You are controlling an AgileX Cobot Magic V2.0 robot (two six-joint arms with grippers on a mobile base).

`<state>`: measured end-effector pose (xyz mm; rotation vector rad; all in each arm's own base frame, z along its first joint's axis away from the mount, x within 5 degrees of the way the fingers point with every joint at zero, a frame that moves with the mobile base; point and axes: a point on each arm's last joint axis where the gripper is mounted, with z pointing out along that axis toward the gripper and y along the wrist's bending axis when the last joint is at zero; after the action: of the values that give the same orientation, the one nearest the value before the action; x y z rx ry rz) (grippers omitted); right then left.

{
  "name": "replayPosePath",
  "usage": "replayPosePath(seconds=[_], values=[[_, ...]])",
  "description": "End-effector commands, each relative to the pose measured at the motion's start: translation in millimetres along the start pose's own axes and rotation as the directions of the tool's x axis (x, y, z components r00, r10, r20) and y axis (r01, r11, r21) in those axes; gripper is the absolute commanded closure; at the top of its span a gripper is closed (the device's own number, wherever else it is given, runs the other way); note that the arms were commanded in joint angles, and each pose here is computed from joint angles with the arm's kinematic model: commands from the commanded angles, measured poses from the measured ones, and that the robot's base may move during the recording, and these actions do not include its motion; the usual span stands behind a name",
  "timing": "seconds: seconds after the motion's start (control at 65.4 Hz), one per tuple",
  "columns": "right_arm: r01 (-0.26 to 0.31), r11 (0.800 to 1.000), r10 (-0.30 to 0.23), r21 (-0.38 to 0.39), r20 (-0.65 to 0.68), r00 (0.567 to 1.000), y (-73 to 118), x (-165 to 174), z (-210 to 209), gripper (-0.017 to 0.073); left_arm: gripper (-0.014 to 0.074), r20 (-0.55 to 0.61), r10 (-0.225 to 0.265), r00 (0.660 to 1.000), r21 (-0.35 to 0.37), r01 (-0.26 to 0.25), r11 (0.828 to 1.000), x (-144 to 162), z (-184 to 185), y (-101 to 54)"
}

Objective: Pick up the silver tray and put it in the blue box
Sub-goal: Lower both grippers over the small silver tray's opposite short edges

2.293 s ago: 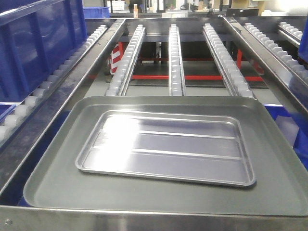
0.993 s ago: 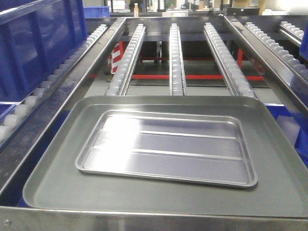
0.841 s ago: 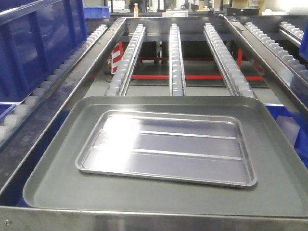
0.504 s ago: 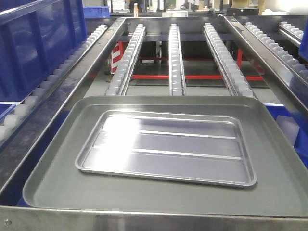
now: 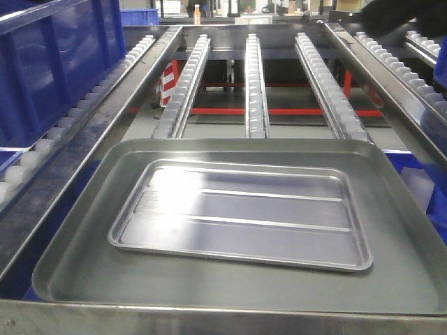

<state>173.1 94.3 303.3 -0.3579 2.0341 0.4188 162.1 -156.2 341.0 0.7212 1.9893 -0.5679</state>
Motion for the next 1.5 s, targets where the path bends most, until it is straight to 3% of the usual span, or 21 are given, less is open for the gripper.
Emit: replayPosePath(seconds=[0.0,0.183,0.275,0.428,0.52,0.566,0.718,0.963,1.116,1.284,1.483], values=[[-0.031,0.999,0.032,-0.019,0.062,0.998,4.0,-20.2,0.8,0.0087,0.0251,0.100,0.006,0.995,0.049,-0.011,0.999,-19.1,3.9,-13.4],[-0.045,0.999,0.045,-0.004,-0.083,0.996,5.4,-24.7,16.3,0.0089,0.0251,-0.073,-0.073,0.995,0.054,0.077,0.996,-17.0,34.8,-12.7],[-0.145,0.989,0.149,0.038,-0.177,0.973,2.3,-25.1,28.1,0.0090,0.0251,-0.176,-0.097,0.980,0.025,0.103,0.994,-17.9,50.4,-8.7],[-0.203,0.973,0.228,0.112,-0.305,0.925,-4.6,-23.8,51.6,0.0090,0.0251,-0.314,-0.144,0.939,-0.085,0.124,0.989,-22.7,76.7,-2.1],[-0.240,0.960,0.277,0.146,-0.345,0.897,-6.6,-24.8,64.7,0.0090,0.0251,-0.388,-0.256,0.886,-0.226,0.178,0.958,-21.3,92.1,6.2],[-0.251,0.954,0.295,0.164,-0.361,0.885,-7.1,-25.3,70.1,0.0092,0.0251,-0.394,-0.275,0.877,-0.281,0.170,0.944,-23.0,98.3,10.5],[-0.253,0.938,0.330,0.238,-0.385,0.862,-12.8,-23.9,86.7,0.0092,0.0251,-0.399,-0.346,0.849,-0.346,0.210,0.914,-20.7,120.8,15.4],[-0.207,0.908,0.353,0.363,-0.400,0.846,-25.4,-13.2,101.6,0.0092,0.0251,-0.438,-0.392,0.809,-0.395,0.218,0.892,-4.4,145.8,25.6],[-0.213,0.905,0.364,0.368,-0.411,0.836,-25.8,-8.9,108.6,0.0092,0.0251,-0.450,-0.405,0.796,-0.409,0.219,0.886,1.9,154.5,31.3],[-0.259,0.897,0.401,0.359,-0.411,0.819,-23.7,-5.2,116.1,0.0092,0.0251,-0.431,-0.421,0.798,-0.411,0.241,0.879,1.3,156.7,36.3],[-0.253,0.896,0.403,0.365,-0.428,0.809,-25.0,1.5,126.2,0.0092,0.0251,-0.422,-0.432,0.797,-0.415,0.253,0.874,0.7,156.6,39.8]])
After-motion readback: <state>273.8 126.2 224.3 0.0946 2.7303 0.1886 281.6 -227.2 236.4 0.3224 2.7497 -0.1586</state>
